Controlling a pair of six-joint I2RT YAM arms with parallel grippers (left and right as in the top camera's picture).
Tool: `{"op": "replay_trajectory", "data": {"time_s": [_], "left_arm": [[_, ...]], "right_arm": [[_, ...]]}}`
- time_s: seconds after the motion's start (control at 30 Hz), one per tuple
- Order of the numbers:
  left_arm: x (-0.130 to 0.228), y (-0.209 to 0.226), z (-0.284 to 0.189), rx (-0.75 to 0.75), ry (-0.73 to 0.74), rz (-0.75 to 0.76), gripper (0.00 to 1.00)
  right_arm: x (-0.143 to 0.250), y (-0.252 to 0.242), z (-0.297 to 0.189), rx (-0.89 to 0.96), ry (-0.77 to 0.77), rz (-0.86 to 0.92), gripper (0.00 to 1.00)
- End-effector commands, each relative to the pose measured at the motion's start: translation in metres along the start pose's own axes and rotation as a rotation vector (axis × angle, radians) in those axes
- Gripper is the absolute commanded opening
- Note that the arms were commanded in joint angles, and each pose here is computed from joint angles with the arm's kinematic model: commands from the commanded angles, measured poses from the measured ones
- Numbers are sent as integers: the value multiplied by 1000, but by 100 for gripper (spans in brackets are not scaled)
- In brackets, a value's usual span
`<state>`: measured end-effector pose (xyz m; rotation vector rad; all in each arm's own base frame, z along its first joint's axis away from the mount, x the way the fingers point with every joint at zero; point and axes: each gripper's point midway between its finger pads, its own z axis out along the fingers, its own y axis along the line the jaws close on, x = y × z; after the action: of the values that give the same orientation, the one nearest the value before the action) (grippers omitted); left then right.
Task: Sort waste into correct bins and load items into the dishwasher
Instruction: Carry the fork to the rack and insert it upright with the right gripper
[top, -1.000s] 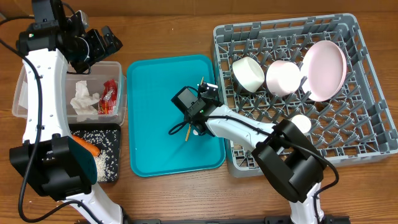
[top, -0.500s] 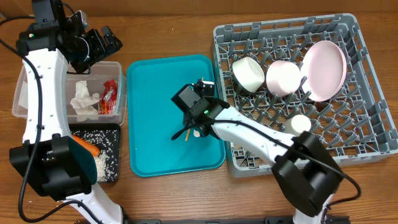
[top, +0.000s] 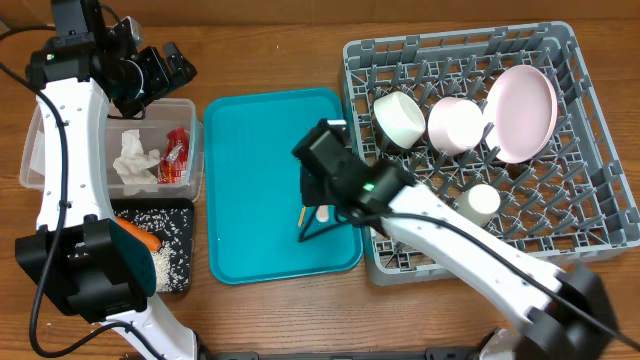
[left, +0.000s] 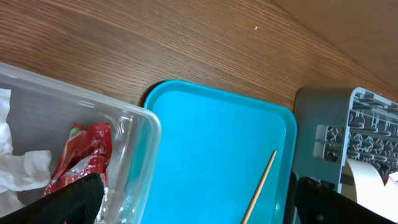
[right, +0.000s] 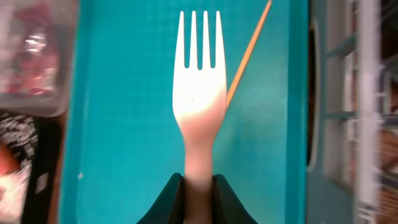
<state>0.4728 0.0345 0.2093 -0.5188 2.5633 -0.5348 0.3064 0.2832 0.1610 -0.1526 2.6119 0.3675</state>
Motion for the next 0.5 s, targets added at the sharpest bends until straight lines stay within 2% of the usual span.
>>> {"op": "replay_trajectory", "data": {"time_s": [0.0,0.1,0.17,0.37,0.47], "left_arm": [[-5,-10,-10,11,-30,12,100],[-5,-10,-10,11,-30,12,100],[-5,-10,-10,11,-30,12,100],[-5,-10,-10,11,-31,12,100],[-5,-10,-10,11,-30,12,100]], "right_arm": [[-15,-7,-35,-28,-55,-76,4],[-18,-33,-53,29,-63,-72,4],[-23,-67,-64,135,-78,-38,4],[-32,-137,-76,362,-94,32,4],[-36,-164,-76,415,-75,17,4]]}}
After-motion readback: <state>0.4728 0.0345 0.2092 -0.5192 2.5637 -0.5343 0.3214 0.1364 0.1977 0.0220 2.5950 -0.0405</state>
